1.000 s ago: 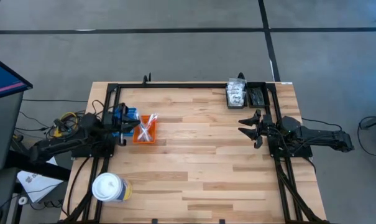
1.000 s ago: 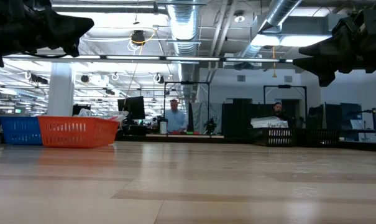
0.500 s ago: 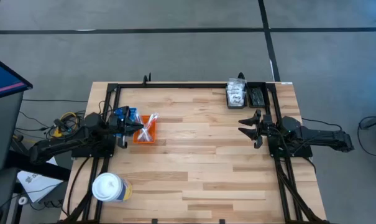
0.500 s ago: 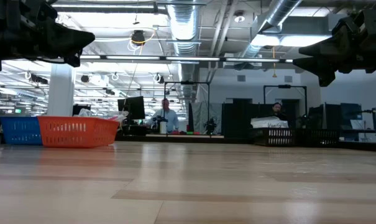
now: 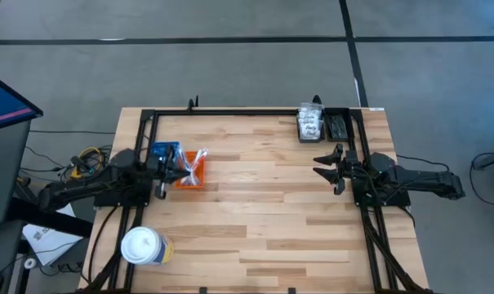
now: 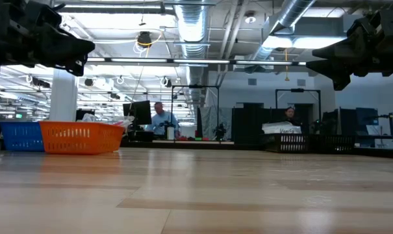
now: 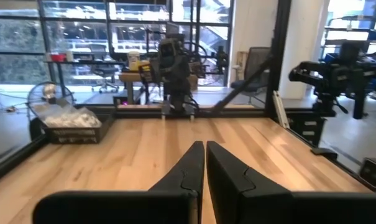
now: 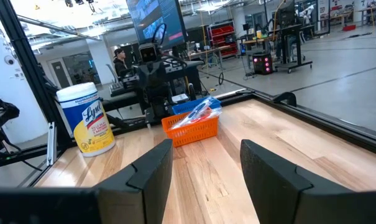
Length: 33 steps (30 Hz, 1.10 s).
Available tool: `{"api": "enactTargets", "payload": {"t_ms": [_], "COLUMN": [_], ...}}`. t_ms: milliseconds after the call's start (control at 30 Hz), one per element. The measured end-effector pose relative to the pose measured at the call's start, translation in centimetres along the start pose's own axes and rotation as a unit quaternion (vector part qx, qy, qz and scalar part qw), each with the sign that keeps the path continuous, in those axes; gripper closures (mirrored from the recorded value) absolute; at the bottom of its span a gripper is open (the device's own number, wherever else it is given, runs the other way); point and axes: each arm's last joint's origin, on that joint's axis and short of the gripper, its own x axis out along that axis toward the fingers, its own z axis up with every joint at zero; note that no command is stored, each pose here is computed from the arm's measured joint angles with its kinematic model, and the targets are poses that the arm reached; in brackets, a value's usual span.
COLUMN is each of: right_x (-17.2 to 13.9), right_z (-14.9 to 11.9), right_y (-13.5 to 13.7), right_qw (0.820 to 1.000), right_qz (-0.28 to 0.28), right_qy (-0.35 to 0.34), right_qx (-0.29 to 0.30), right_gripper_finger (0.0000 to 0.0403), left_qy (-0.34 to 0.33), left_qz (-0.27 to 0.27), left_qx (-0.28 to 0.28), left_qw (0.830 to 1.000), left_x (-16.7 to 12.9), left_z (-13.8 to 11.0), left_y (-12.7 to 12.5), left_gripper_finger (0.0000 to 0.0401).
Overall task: Pick & Place Travel size toiletries
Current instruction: Return to Home Position
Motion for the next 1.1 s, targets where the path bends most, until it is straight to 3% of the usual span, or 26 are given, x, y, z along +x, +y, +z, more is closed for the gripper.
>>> {"api": "enactTargets", "payload": {"t_ms": [500,1100], "right_x": [0.0,0.0], "right_z": [0.0,0.0], "right_y": [0.0,0.0], "right_qw": [1.0,1.0], "right_qz": [0.0,0.0], "right_qy": [0.0,0.0], "right_qx": [0.0,0.0], "right_gripper_finger": [0.0221,0.0221], "left_qy": [0.002,-0.002], "left_qz": [-0.06,-0.061], "left_qx": [-0.004,-0.003], "left_qw": [0.998,0.998], "left_x": [0.2,0.2], "left_z": [-0.1,0.0], "left_y": [-1.2,-1.2], "left_gripper_finger": [0.0388,0.0388]}}
